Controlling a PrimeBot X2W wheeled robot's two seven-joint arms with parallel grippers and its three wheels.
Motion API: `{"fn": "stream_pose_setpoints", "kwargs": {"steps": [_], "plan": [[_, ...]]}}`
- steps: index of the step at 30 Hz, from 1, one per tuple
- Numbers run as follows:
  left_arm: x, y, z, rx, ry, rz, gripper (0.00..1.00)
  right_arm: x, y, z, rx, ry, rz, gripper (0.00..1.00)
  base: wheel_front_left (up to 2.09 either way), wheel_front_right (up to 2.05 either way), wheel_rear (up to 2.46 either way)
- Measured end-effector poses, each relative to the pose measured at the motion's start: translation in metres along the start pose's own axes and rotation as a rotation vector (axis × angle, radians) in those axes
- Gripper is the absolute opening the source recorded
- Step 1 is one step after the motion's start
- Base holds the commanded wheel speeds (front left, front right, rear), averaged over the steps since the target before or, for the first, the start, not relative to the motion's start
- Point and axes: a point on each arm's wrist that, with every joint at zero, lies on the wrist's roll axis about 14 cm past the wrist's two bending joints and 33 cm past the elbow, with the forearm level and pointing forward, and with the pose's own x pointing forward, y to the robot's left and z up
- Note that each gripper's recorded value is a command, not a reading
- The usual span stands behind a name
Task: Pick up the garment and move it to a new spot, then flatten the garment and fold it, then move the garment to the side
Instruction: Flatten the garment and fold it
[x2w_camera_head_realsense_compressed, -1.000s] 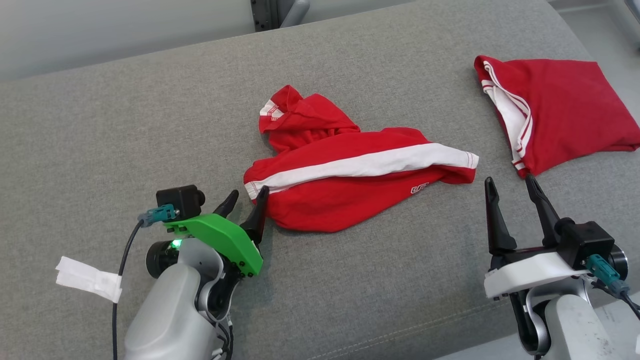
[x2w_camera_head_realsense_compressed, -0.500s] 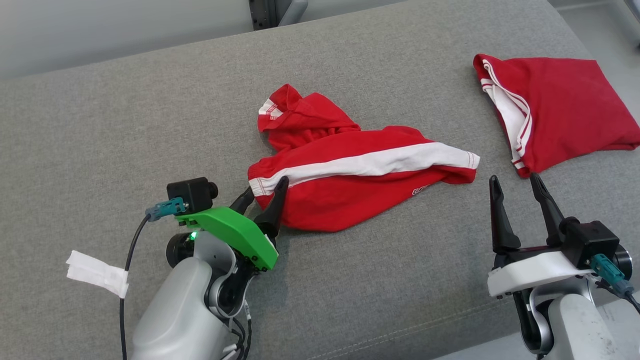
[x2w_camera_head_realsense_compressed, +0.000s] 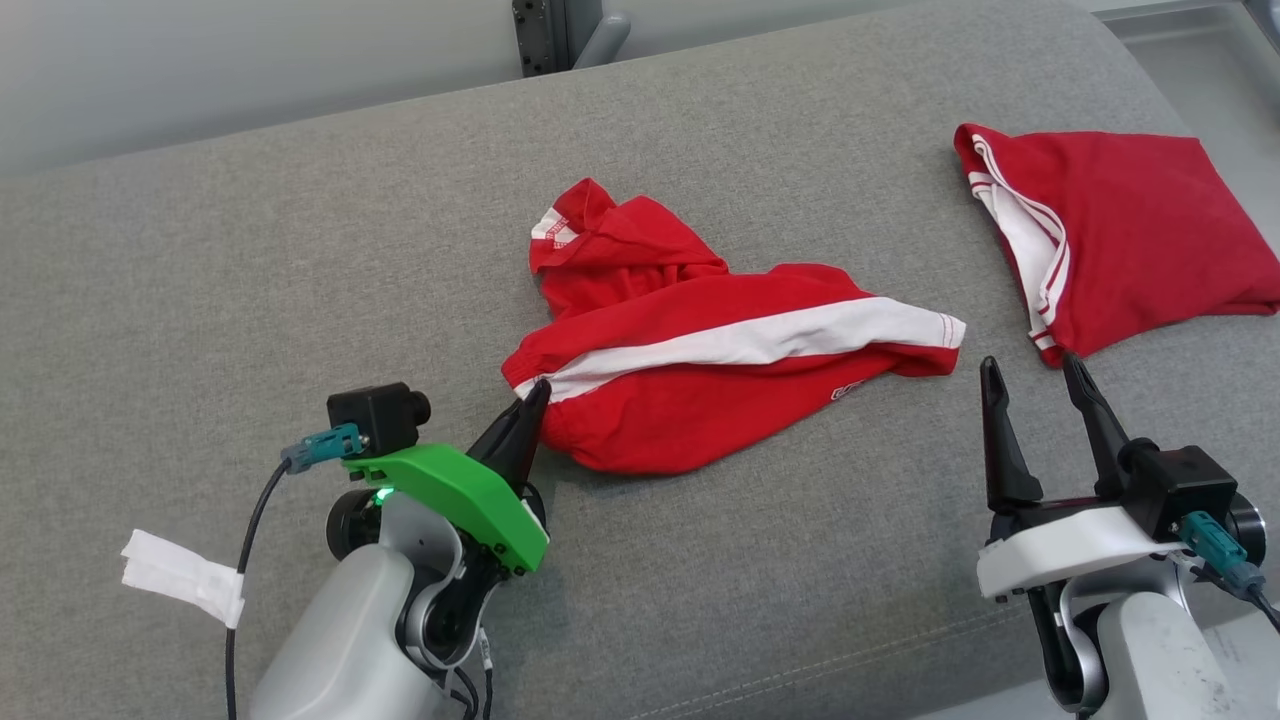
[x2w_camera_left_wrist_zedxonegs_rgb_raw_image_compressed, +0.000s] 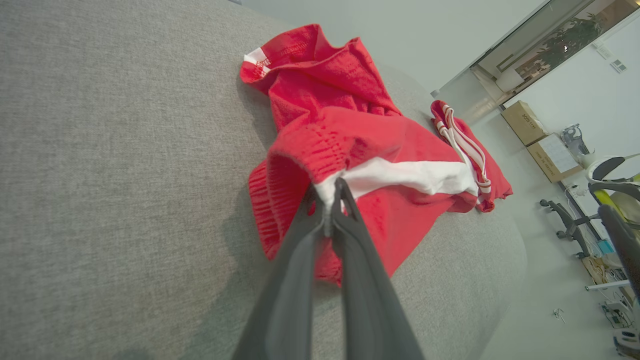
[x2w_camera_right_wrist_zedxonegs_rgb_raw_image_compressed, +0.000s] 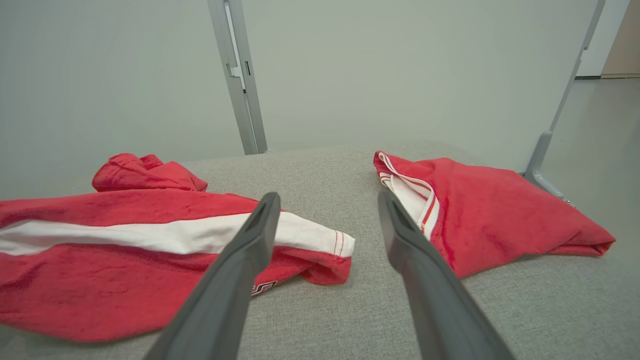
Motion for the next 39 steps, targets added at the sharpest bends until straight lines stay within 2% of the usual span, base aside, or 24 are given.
{"fn": "stream_pose_setpoints", "kwargs": {"steps": [12, 17, 23, 28, 38, 39], "plan": [[-0.031, 0.035, 0.001, 0.047, -0.039, 0.101, 0.00, 0.003, -0.015, -0.025, -0.013, 0.103, -0.043, 1.00, 0.00, 0.00, 0.00], [-0.038, 0.042, 0.003, 0.051, -0.050, 0.126, 0.00, 0.011, 0.002, -0.041, 0.022, 0.178, 0.003, 1.00, 0.00, 0.00, 0.00], [-0.045, 0.050, 0.008, 0.081, -0.084, 0.164, 0.00, 0.009, 0.037, -0.067, 0.055, 0.287, 0.116, 1.00, 0.00, 0.00, 0.00], [-0.047, 0.057, 0.005, 0.084, -0.085, 0.183, 0.00, -0.005, 0.047, -0.094, 0.023, 0.381, 0.179, 1.00, 0.00, 0.00, 0.00], [-0.048, 0.067, 0.001, 0.073, -0.085, 0.208, 0.00, -0.006, 0.064, -0.115, 0.005, 0.429, 0.239, 1.00, 0.00, 0.00, 0.00], [-0.048, 0.067, 0.001, 0.072, -0.084, 0.211, 0.00, -0.005, 0.065, -0.116, 0.006, 0.431, 0.244, 0.97, 0.00, 0.00, 0.00]]}}
